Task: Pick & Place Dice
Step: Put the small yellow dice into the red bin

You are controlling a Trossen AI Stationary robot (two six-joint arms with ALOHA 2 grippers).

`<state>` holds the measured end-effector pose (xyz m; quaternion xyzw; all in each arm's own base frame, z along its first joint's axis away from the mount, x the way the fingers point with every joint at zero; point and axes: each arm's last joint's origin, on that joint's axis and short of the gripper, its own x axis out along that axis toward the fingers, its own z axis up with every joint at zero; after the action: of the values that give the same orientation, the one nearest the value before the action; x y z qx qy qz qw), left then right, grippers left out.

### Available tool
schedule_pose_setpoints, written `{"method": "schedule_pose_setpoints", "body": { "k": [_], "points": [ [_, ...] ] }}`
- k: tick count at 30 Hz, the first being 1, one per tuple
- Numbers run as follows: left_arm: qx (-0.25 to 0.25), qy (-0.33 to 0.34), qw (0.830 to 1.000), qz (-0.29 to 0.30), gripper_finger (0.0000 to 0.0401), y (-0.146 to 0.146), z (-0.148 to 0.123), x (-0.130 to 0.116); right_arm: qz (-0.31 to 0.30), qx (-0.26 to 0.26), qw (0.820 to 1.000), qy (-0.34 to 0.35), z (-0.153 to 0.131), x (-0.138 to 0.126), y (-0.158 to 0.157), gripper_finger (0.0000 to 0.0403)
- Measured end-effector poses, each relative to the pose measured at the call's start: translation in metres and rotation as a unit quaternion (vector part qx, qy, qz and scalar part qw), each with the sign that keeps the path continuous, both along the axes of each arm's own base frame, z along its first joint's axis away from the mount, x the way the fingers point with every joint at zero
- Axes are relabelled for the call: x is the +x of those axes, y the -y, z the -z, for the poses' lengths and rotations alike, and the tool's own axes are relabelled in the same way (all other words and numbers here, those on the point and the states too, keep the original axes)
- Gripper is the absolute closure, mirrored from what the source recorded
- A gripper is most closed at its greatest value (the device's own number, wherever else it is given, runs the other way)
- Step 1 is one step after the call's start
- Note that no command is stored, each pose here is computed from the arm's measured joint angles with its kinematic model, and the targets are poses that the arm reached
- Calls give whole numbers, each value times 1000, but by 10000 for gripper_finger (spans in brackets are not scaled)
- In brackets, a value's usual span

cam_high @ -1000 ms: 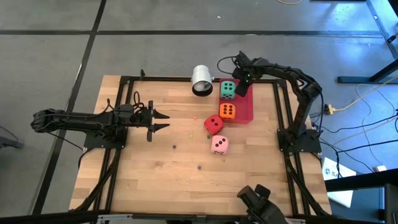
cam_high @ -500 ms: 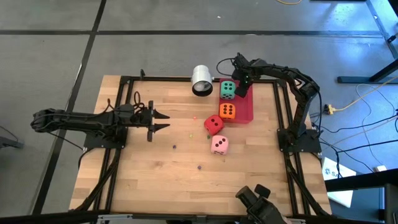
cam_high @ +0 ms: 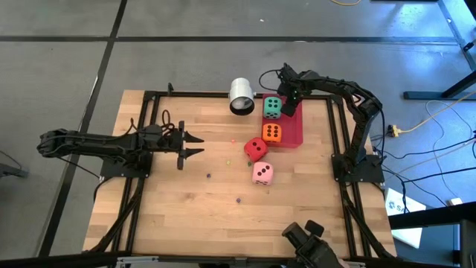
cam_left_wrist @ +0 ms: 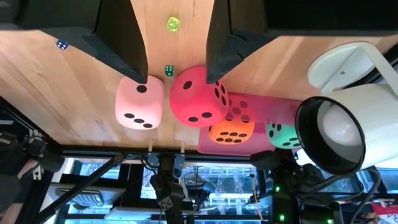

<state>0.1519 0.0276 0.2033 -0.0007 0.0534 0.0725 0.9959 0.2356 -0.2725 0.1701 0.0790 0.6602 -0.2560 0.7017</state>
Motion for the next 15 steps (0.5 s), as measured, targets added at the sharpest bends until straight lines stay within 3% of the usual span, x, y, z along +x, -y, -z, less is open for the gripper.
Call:
{"method": "schedule_pose_setpoints", "body": {
  "k": [15],
  "points": [
    [0,0,1000,0,244,0,0,0,-9,-1,1000,-10,0,-1,0,325]
  ]
}}
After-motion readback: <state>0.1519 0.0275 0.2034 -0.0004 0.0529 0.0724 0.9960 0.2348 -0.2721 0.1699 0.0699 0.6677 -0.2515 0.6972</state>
